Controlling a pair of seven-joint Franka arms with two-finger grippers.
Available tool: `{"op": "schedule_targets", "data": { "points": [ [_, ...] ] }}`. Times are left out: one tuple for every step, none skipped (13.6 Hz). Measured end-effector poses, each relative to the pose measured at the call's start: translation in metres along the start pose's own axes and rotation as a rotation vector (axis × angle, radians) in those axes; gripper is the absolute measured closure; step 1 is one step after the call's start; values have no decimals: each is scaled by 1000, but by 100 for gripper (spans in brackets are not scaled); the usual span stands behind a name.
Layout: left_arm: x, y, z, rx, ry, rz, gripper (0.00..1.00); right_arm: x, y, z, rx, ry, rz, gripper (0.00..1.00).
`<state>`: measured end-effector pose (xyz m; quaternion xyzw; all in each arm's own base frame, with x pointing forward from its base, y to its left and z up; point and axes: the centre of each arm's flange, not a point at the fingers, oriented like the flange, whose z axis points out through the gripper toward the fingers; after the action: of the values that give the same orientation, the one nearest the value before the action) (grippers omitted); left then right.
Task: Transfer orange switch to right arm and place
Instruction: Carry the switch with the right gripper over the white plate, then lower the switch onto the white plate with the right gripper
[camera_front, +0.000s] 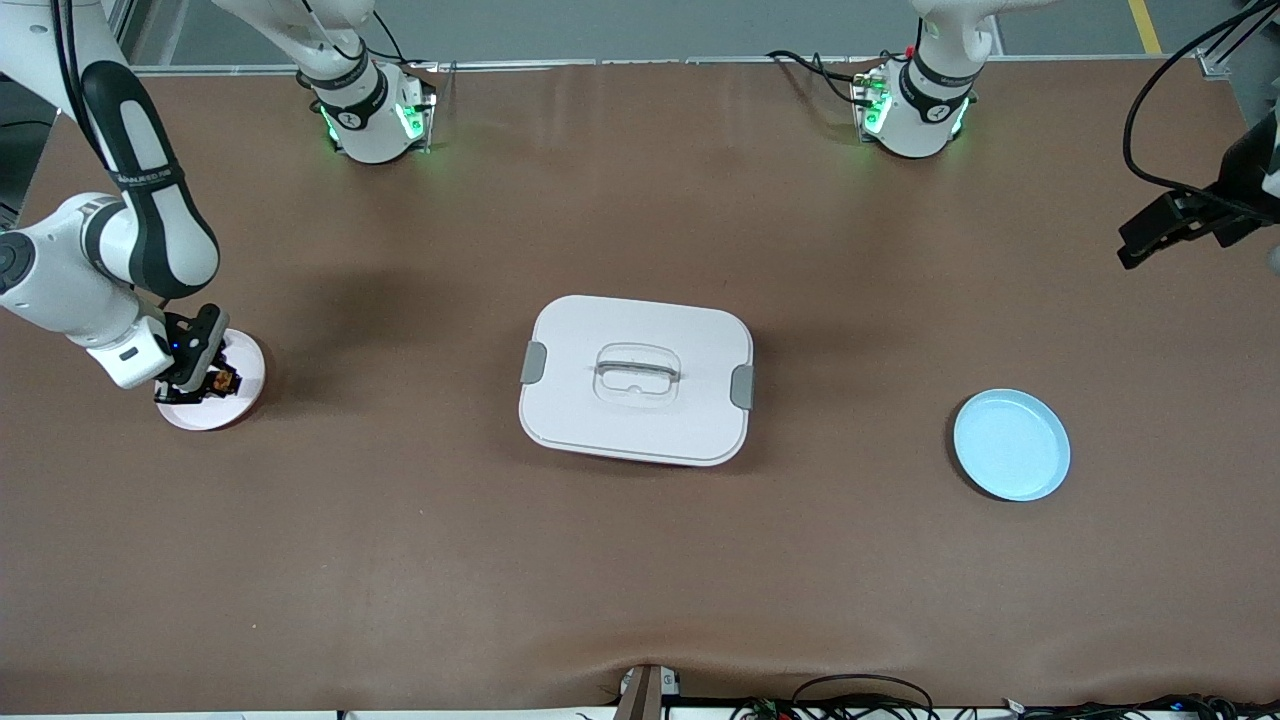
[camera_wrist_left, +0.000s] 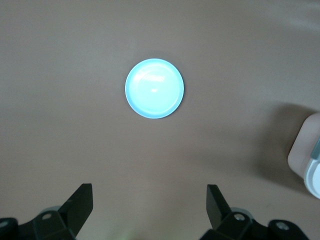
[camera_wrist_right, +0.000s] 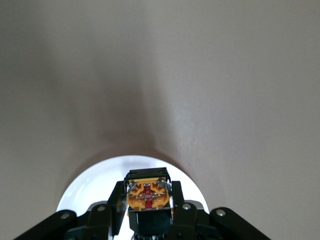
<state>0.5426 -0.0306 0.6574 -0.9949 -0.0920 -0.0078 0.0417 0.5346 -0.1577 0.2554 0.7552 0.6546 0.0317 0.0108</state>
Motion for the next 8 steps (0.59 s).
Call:
{"op": "schedule_targets", "data": {
  "points": [
    [-3, -2, 1, 2, -4, 15, 0, -6, 1, 3, 3, -1, -9, 59],
    [-5, -4, 2, 4, -8, 23, 0, -11, 2, 8, 9, -1, -15, 59],
    [-7, -7, 3, 5, -11, 24, 0, -16, 3, 12, 14, -1, -17, 59],
    [-9, -10, 3, 5, -12, 21, 0, -19, 3, 17, 21, -1, -18, 59],
    [-11, -11, 2, 5, -10, 19, 0, -22, 2, 22, 29, -1, -17, 59],
    [-13, -11, 0, 5, -6, 19, 0, -23, 1, 28, 38, 0, -17, 59],
    [-14, -11, -1, 5, -5, 20, 0, -23, 0, 34, 49, 1, -17, 59],
    [-15, -11, -1, 5, -6, 21, 0, -23, -2, 40, 60, 3, -17, 59]
  ]
}}
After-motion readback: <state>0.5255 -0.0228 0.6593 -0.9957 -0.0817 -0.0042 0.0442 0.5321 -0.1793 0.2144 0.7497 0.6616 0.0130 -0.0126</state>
